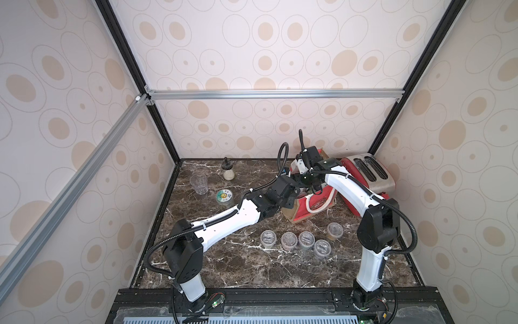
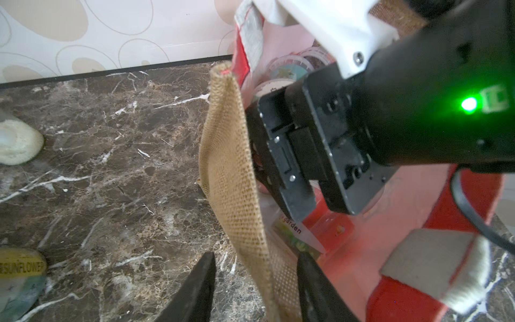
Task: Take out the seed jars from the canvas bag
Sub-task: Pick up the seed jar from the canvas bag, then place the seed jar at the center of the board.
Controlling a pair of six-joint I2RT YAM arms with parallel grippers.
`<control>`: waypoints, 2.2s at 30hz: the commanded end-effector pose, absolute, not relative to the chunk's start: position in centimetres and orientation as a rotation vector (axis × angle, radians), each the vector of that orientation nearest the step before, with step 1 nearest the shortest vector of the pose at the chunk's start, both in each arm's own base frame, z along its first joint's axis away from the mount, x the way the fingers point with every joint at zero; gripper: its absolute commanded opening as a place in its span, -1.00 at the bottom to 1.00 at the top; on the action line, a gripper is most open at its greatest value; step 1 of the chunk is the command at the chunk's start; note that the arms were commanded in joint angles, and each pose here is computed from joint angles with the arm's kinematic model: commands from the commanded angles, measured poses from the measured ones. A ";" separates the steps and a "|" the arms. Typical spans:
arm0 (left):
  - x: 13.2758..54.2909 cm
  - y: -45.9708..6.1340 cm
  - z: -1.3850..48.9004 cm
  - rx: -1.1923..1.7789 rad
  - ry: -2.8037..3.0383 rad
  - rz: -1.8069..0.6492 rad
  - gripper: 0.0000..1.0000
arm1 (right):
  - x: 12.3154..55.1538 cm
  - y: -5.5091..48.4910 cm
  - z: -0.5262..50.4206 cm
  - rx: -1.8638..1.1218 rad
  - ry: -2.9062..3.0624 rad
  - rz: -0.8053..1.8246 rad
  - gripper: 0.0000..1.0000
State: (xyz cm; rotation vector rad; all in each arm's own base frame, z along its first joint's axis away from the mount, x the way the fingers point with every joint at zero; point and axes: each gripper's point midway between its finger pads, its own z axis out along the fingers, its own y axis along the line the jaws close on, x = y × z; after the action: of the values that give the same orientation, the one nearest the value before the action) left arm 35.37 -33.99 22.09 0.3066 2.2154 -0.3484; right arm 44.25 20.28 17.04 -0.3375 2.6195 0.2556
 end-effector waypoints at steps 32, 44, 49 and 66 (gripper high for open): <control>32.9 -22.1 31.6 0.090 2.014 -0.383 0.97 | 37.8 18.3 37.9 -0.301 2.206 0.389 0.49; 32.9 -12.5 30.5 -0.116 2.012 -0.343 0.97 | 30.1 30.3 38.2 -0.772 2.145 0.584 0.49; 32.4 -9.2 29.4 -0.197 2.015 -0.312 0.97 | 29.0 35.9 33.4 -0.908 2.183 0.588 0.49; 31.3 -6.6 28.0 -0.271 2.007 -0.320 0.97 | 38.0 44.4 15.1 -0.884 2.366 0.346 0.49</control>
State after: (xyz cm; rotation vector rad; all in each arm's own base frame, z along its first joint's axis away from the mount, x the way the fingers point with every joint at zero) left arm 31.45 -6.66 27.95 -0.2605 2.0107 -0.2952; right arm 35.65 42.97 13.08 -0.9550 2.4563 0.3373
